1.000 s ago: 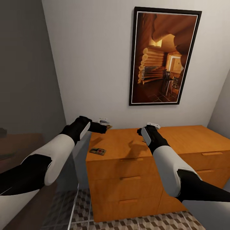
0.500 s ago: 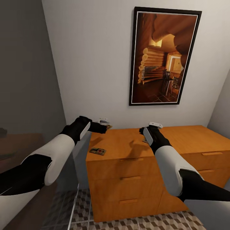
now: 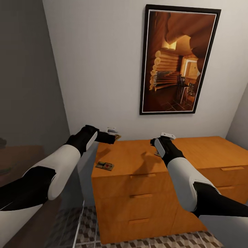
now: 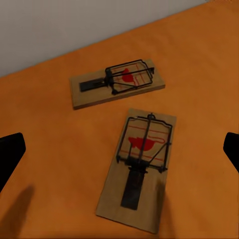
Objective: Take the four mousetraps from the cabinet in the bathroom and place them on the bathroom floor. Make sure all four end up on the same floor surface, and ensure that at least two of them are either under or directly next to the same bathroom sink.
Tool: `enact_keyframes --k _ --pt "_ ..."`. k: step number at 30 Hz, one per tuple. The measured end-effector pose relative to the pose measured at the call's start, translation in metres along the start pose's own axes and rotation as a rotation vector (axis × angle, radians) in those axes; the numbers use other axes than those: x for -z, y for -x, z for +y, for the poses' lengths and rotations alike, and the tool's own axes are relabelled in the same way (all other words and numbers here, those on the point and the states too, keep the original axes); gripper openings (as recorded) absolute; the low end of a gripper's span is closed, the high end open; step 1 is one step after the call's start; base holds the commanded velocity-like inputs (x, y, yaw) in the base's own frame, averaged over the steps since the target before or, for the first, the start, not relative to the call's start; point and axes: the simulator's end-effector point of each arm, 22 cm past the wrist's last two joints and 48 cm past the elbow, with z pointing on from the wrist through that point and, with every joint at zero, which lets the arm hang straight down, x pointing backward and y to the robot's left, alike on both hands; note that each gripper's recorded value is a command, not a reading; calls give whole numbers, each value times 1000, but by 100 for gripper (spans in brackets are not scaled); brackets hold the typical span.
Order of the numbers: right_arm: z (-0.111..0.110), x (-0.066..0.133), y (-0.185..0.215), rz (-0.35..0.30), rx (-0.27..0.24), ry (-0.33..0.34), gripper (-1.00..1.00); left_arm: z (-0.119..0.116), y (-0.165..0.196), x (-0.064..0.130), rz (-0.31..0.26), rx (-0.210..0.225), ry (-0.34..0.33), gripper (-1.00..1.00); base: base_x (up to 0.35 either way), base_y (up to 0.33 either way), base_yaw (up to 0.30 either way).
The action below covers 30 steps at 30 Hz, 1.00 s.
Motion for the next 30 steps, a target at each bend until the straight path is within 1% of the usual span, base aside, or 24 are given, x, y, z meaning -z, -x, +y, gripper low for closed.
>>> enact_keyframes --k 18,26,30 --pt "3 0 -1 1 1 11 100 0 2 0 -3 -4 4 -100 14 0 0" --pt "3 0 -1 2 1 11 100 -1 2 0 -3 -5 4 -100 143 0 0" --pt "3 0 -1 2 1 11 100 -1 3 0 -5 -7 3 -100 60 0 0"
